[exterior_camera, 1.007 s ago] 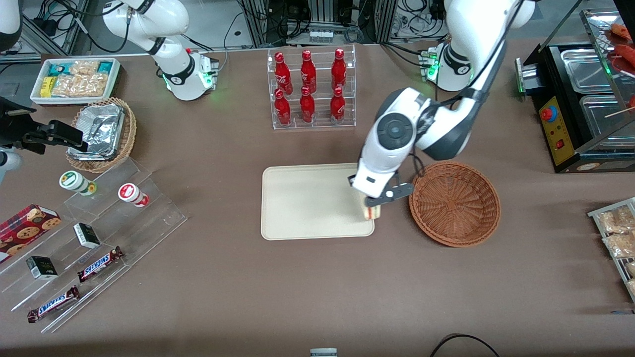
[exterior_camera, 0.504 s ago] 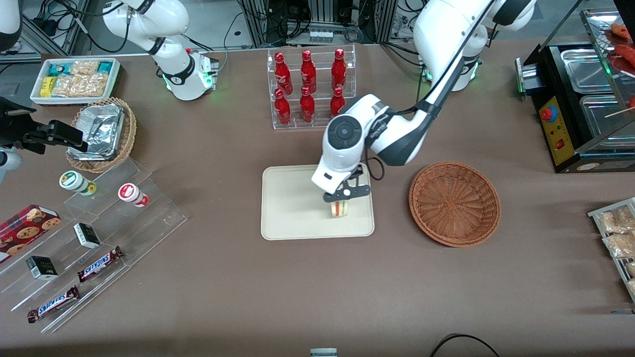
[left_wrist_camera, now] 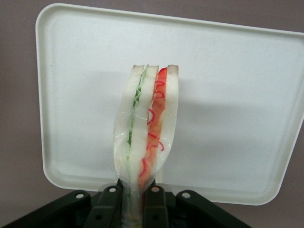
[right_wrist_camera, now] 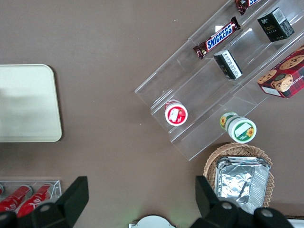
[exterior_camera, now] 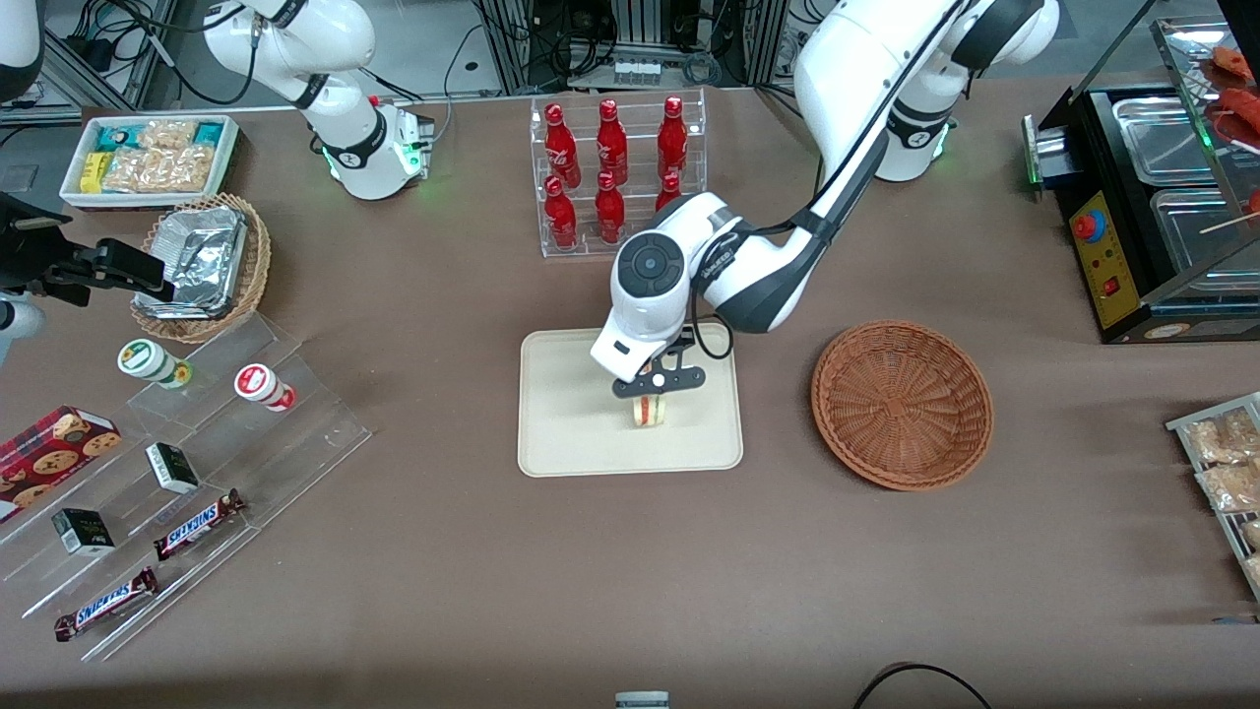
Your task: Place sandwich from basket to tray
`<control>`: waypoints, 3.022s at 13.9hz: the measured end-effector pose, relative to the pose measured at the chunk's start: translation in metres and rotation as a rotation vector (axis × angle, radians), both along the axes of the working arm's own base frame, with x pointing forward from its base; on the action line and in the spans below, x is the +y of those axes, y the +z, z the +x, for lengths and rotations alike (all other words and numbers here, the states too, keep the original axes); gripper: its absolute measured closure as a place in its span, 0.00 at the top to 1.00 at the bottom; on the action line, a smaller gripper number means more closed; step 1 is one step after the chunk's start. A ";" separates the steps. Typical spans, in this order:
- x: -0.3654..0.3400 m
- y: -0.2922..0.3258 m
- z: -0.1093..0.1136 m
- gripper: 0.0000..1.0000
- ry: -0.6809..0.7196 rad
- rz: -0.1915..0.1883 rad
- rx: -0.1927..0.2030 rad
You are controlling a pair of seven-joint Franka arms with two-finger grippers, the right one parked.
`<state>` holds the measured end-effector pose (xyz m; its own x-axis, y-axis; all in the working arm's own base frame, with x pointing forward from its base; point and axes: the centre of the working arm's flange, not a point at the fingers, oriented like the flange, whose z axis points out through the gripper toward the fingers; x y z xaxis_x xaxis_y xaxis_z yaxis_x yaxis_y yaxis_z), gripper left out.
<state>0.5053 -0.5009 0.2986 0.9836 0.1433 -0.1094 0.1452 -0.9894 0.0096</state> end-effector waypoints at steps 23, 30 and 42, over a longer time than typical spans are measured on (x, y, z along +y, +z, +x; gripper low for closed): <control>-0.040 0.023 0.011 1.00 0.053 -0.043 -0.031; -0.012 0.129 0.012 1.00 0.070 -0.028 -0.109; 0.165 0.141 0.073 1.00 -0.066 0.093 -0.057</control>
<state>0.5779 -0.3358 0.4400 0.9955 0.0850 -0.0425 0.0816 -0.9937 -0.0763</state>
